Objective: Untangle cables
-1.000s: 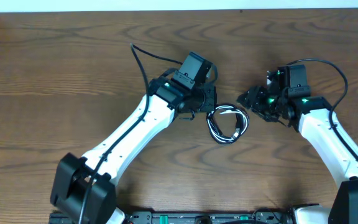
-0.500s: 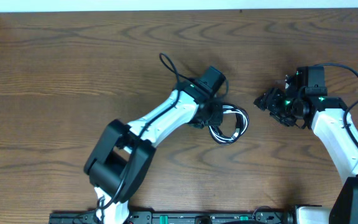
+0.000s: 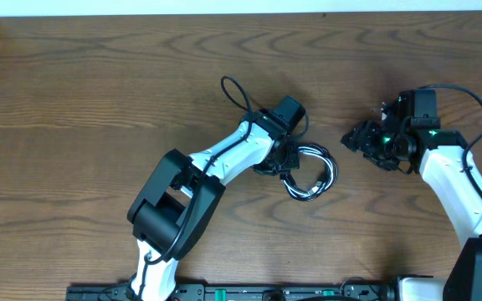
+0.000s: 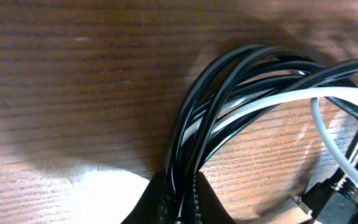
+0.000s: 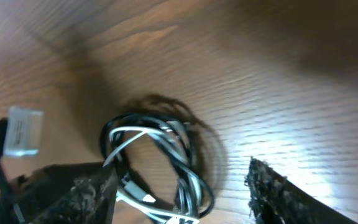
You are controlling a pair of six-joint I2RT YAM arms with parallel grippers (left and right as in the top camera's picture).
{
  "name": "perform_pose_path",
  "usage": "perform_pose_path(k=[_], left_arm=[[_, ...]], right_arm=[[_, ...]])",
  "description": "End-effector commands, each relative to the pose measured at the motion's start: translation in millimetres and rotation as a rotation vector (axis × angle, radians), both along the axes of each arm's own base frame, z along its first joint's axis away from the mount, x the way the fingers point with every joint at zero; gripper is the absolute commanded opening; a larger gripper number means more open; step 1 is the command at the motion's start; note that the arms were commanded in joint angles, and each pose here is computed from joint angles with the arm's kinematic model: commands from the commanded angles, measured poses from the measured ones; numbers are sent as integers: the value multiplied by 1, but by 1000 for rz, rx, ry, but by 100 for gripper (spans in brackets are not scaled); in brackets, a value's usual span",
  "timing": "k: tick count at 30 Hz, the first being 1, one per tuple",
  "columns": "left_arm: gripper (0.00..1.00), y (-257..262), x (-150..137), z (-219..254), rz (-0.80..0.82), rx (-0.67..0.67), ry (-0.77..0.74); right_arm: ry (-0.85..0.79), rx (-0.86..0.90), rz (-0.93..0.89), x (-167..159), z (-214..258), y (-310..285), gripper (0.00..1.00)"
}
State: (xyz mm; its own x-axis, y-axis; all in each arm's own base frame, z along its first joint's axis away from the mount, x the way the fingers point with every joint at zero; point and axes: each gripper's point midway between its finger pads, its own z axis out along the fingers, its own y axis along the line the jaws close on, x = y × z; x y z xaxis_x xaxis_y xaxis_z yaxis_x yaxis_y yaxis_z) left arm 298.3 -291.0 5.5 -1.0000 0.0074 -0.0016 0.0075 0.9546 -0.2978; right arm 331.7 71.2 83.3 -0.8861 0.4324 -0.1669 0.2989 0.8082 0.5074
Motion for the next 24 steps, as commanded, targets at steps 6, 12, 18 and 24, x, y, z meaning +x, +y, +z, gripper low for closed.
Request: perform_pose_path(k=[6,12,18,24], left_arm=[[8,-6,23,104,-16,-231,-164],[7,-8,9,156,-81,-472,-110],[7,-8,1,180,-118,-659,-17],[7,-14,1,215,-190,-869,1]], right_arm=[[-165,195,316,-4,34,44,68],[-184,191,375,-9,34,46,75],[-183,175,407,-11,30,51,79],[-169,161,436,-12,21,62,77]])
